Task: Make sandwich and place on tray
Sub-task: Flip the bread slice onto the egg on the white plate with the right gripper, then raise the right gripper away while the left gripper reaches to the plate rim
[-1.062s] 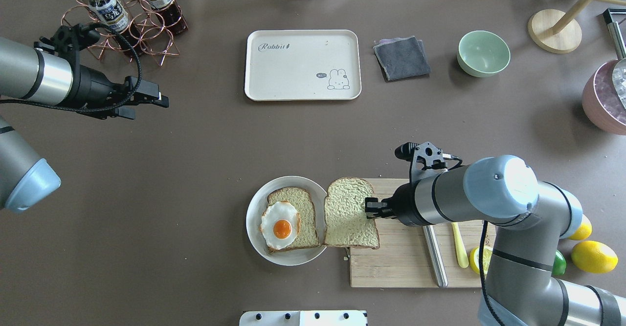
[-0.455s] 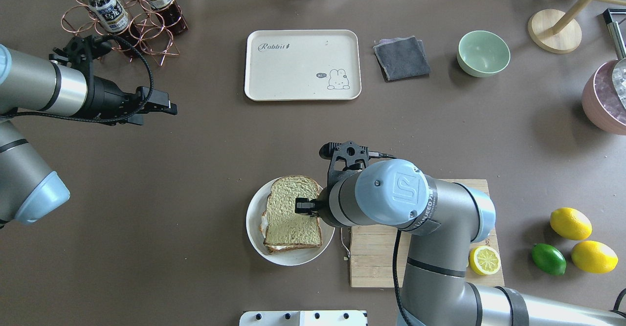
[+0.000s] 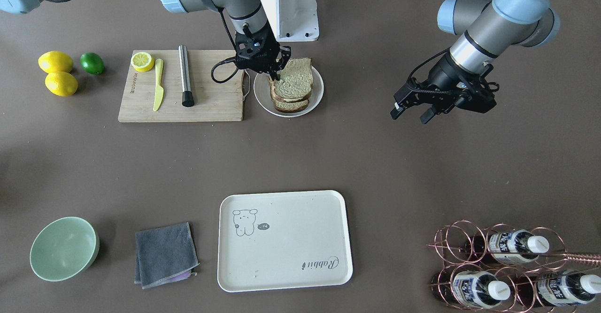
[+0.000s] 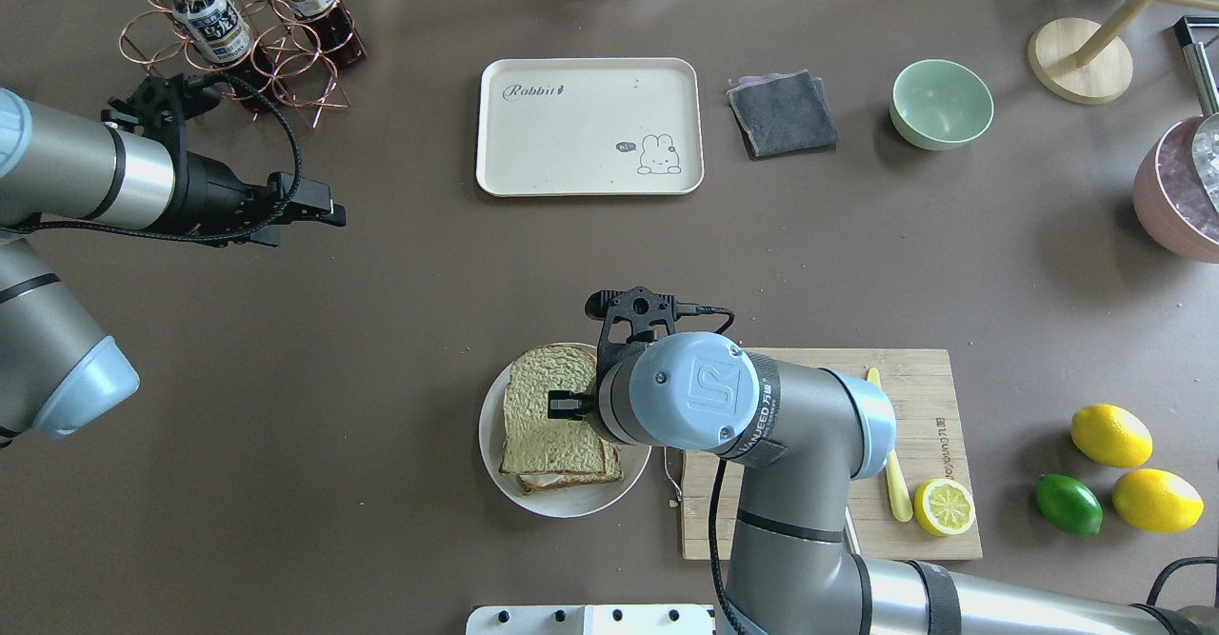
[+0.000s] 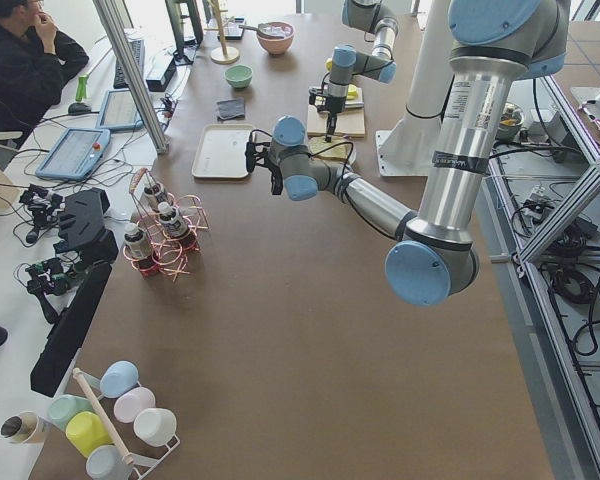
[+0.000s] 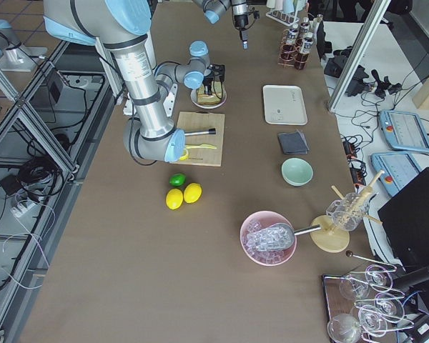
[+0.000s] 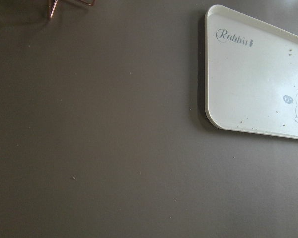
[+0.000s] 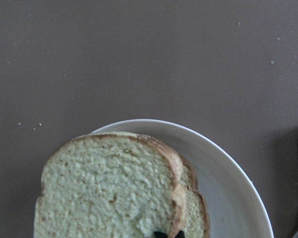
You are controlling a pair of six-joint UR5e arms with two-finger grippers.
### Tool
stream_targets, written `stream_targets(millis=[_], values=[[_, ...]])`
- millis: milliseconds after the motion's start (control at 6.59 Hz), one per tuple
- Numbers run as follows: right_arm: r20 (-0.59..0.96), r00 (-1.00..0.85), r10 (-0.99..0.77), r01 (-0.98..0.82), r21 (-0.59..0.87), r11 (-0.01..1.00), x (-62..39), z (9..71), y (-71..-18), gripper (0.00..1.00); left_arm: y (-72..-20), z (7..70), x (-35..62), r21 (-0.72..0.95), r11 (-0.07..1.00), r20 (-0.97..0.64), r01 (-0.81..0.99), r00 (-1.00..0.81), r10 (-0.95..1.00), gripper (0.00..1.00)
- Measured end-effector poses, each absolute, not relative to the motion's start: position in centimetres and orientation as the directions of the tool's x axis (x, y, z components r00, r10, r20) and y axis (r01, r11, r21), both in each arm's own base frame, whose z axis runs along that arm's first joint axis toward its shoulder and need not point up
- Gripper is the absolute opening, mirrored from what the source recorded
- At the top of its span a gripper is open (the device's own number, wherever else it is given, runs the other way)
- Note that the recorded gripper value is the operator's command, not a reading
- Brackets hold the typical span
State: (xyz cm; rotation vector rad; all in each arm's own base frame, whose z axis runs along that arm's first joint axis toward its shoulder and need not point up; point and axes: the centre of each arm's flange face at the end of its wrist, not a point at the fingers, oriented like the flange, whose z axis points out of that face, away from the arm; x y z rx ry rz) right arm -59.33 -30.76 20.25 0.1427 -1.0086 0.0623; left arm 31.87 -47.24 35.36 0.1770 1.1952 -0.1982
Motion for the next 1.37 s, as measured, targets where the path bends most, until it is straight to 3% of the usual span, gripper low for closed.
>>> stream_targets(millis=[152, 607, 910, 1062, 1365], values=[[0.841, 0.540, -0.026, -0.110, 0.101, 0.989, -59.7, 20.6, -30.7, 1.00, -47.2, 35.4, 31.9, 0.031, 0.969, -0.934, 0.245, 0.354, -0.059, 0.98], [0.864, 0.502, -0.021, -0.124, 0.096, 0.988, -57.0, 19.3, -31.3, 1.00, -47.1, 34.8, 32.1, 0.037, 0.970, -0.937, 0.242, 0.346, -0.051, 0.98], [0.906, 0.422, 0.004, -0.119, 0.051, 0.992, -49.4, 17.4, -34.1, 1.00, -45.4, 34.3, 34.2, 0.046, 0.972, -0.946, 0.232, 0.323, -0.032, 0.95], [0.924, 0.382, 0.017, -0.109, 0.027, 0.994, -45.3, 16.7, -35.6, 1.00, -43.8, 34.0, 36.3, 0.038, 0.973, -0.950, 0.228, 0.311, -0.036, 0.87], [0.942, 0.333, 0.046, -0.094, -0.015, 0.995, -39.2, 16.4, -38.4, 1.00, -38.6, 33.2, 42.1, 0.064, 0.973, -0.950, 0.221, 0.312, -0.008, 0.62]])
